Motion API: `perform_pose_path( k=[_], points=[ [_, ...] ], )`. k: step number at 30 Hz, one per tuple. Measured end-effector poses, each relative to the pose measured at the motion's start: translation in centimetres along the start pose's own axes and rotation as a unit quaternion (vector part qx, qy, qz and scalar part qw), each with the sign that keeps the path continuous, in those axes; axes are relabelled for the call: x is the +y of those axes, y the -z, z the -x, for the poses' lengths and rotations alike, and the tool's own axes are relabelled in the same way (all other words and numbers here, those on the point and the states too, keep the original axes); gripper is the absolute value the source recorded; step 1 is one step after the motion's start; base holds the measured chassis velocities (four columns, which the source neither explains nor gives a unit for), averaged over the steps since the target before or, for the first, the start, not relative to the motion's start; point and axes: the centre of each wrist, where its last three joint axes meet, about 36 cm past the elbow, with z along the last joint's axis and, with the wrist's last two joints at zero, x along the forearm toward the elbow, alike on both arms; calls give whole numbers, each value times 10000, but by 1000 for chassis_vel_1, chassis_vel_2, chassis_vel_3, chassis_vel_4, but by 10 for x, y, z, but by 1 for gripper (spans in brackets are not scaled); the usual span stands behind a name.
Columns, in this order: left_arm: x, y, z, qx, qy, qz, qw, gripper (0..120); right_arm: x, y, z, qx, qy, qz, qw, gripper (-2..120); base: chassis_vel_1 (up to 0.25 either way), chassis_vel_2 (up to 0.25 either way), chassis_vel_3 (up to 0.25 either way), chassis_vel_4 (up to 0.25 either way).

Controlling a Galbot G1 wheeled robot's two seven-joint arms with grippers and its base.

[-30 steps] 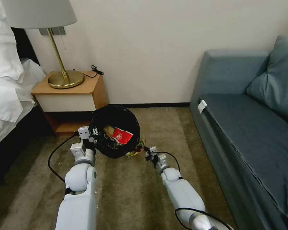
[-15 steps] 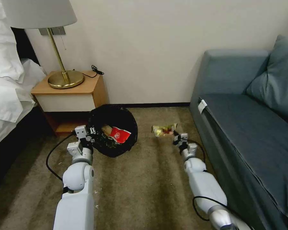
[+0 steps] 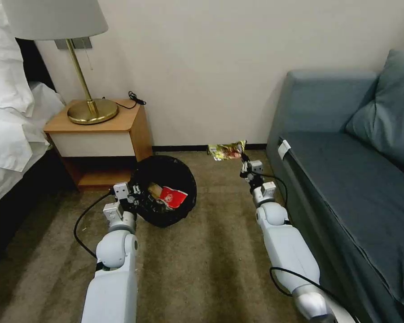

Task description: Pick up the trash bin, then pick up the garbage on the floor and place it into the trash bin.

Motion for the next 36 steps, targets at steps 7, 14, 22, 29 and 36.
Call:
perform_pose_path(
  k=[7,14,22,29,36],
  points=[
    [-4,0,2,-5,-52,8,10000,4,35,44,-10,-246,570,55,9981,0,0,0,0,0],
    [-5,0,4,8,-55,10,10000,4,82,55,-30,-210,1278,9,9916,0,0,0,0,0],
    [-5,1,3,-12,-52,15,10000,4,109,42,-45,-52,1608,-52,9870,0,0,0,0,0],
    [-8,4,2,-59,-91,13,9999,4,120,7,-64,263,1728,-104,9845,0,0,0,0,0],
    [-11,2,0,-23,-130,24,9999,4,138,-14,-74,464,1830,-234,9817,1,0,0,0,0]
  ],
)
